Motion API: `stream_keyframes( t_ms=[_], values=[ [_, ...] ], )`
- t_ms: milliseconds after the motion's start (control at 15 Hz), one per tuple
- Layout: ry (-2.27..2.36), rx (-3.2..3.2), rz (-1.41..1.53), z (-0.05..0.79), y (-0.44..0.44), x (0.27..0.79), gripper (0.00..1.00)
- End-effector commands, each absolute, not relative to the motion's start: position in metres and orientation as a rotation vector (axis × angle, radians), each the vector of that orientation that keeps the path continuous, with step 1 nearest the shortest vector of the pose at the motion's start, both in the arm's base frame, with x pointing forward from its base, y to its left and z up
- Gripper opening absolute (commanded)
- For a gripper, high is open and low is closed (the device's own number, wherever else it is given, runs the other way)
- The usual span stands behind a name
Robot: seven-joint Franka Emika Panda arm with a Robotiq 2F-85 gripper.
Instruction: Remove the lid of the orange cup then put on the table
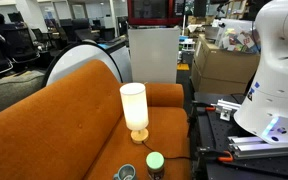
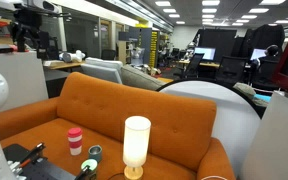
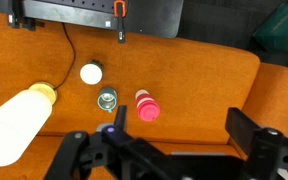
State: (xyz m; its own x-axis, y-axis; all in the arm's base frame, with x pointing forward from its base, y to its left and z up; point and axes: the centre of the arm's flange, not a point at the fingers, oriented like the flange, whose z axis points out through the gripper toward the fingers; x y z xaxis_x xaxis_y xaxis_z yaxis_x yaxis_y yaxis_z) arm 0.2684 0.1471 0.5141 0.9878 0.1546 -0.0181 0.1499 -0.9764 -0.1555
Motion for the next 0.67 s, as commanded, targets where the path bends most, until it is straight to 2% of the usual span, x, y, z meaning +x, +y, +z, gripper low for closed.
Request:
stream_keyframes(
  t_ms=[0,333,600],
  values=[
    [-0.229,-2.978,0.045,0.514,0.147,0.268,1.00],
    [-0.229,-2.978,0.045,0.514,0.147,0.268,1.00],
    [-0.170,-2.995,0.037,0.499,0.140,0.302,1.00]
  ],
)
